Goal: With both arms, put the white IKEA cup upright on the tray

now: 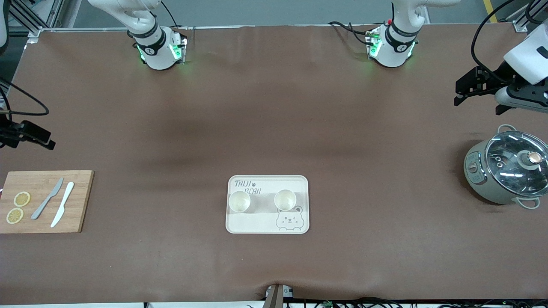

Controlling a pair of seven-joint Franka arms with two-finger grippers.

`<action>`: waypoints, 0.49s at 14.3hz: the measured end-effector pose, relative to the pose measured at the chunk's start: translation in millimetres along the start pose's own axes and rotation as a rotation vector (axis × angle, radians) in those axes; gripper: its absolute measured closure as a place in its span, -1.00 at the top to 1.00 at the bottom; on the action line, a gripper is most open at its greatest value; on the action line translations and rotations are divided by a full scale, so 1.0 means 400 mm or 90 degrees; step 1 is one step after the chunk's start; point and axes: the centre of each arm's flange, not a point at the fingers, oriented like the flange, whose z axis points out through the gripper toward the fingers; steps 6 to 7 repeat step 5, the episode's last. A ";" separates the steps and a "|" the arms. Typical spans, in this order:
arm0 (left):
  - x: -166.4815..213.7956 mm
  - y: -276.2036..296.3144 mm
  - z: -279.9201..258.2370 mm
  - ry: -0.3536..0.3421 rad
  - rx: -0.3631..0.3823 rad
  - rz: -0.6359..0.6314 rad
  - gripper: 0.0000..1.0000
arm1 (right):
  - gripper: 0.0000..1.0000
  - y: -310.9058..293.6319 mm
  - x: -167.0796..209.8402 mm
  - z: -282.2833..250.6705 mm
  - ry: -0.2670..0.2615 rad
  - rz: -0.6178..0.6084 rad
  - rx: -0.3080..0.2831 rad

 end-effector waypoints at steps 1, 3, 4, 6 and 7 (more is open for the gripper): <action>0.000 -0.001 0.001 -0.001 0.000 0.000 1.00 | 1.00 -0.001 -0.010 -0.005 0.001 0.000 0.001; 0.001 -0.005 0.004 -0.002 0.000 -0.002 1.00 | 1.00 -0.003 -0.017 -0.014 0.004 -0.001 0.001; 0.002 -0.006 0.004 -0.002 0.000 -0.002 1.00 | 1.00 -0.005 -0.017 -0.018 0.006 -0.002 0.002; 0.002 -0.006 0.005 -0.003 0.000 -0.003 1.00 | 1.00 -0.006 -0.017 -0.024 0.008 -0.002 0.002; 0.002 -0.006 0.005 -0.003 0.000 -0.003 1.00 | 1.00 -0.006 -0.017 -0.024 0.008 -0.002 0.002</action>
